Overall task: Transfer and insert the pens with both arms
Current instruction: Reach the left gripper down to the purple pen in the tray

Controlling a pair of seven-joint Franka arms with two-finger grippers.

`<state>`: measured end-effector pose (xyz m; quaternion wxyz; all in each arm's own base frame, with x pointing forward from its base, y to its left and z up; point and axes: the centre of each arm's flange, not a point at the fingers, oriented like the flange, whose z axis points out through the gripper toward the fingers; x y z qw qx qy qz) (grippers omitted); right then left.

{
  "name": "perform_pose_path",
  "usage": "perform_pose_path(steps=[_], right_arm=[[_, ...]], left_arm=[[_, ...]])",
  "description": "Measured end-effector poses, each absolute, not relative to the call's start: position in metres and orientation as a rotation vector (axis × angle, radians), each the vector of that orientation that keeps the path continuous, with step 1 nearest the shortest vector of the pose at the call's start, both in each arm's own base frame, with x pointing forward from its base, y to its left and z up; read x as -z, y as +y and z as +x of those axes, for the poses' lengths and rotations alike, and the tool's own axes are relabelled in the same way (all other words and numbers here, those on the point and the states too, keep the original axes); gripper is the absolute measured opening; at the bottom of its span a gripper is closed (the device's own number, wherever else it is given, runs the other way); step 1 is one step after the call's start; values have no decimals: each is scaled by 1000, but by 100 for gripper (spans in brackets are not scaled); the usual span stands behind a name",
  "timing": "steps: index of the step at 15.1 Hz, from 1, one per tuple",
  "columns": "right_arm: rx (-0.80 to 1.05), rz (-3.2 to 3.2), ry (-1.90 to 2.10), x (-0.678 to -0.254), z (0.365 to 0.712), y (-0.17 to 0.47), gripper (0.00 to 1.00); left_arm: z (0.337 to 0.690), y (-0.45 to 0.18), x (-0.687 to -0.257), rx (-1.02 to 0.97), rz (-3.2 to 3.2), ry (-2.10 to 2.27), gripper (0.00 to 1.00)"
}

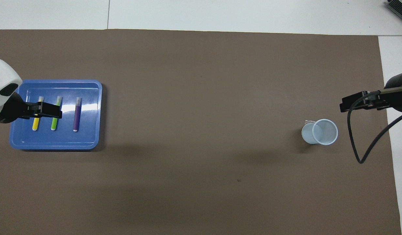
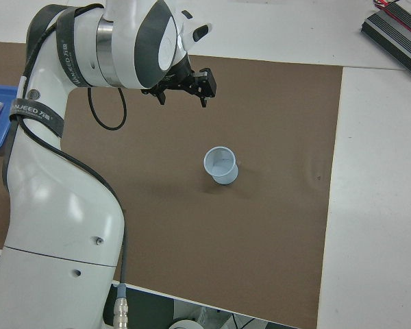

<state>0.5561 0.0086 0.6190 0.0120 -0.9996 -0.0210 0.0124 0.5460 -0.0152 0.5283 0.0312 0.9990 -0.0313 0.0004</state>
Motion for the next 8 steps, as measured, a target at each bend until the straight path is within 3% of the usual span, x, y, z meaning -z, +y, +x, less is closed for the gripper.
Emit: perform_pose_path(steps=[8], right_arm=[[-39, -3117, -65, -619, 556, 9, 100]], left_arm=[[588, 8, -444, 10, 3072, -79, 100]])
